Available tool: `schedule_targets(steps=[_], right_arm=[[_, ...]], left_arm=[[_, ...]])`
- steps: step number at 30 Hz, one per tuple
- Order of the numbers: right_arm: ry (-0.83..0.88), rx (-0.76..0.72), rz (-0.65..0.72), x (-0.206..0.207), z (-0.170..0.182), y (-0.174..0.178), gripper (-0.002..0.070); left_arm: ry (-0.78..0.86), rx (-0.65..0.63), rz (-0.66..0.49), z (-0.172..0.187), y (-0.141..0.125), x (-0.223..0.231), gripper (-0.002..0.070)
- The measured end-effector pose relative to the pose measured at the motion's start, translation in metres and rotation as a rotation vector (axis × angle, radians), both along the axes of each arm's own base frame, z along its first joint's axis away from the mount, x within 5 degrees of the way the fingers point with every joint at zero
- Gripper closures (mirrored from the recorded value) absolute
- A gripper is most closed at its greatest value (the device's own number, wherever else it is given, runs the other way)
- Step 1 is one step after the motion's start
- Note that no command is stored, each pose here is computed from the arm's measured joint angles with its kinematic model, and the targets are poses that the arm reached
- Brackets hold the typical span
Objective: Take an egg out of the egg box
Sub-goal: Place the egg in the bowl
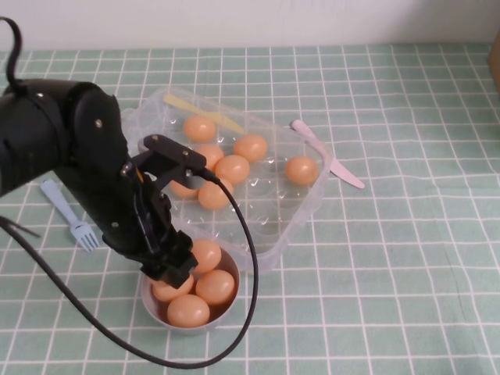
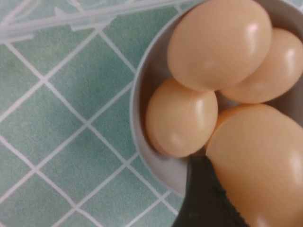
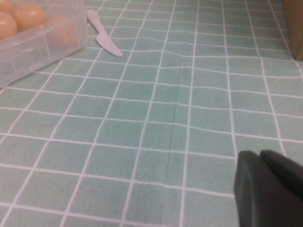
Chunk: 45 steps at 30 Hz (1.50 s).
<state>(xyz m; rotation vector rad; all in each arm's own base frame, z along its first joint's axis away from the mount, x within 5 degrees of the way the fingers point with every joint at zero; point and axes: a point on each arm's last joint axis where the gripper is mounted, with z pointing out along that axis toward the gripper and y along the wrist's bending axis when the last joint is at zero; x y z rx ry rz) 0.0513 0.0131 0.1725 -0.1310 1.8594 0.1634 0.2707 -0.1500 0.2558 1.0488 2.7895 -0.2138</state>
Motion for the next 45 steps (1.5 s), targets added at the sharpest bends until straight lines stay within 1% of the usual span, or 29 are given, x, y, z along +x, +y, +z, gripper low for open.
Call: schedule_targets(steps=[4,15,21,28,45], right_arm=[[0.000,0.000,0.000,0.000,0.000,0.000,0.0694],[0.000,0.000,0.000,0.000,0.000,0.000,0.0694],[0.000,0.000,0.000,0.000,0.000,0.000,0.0694],[0.000,0.000,0.000,0.000,0.000,0.000,0.0694],[0.000,0.000,0.000,0.000,0.000,0.000,0.0694]], left_arm=[[0.014,0.008,0.000,-0.009,-0.003,0.004,0.0317],[-0.053,0.048,-0.019,-0.010,0.001,0.010,0.0317],[-0.052,0.059,-0.026,-0.012,0.001,0.011,0.0317],[-0.047,0.102,-0.052,-0.023,0.001,0.017,0.0318],[-0.078,0.095,-0.069,-0.030,-0.002,0.023,0.0318]])
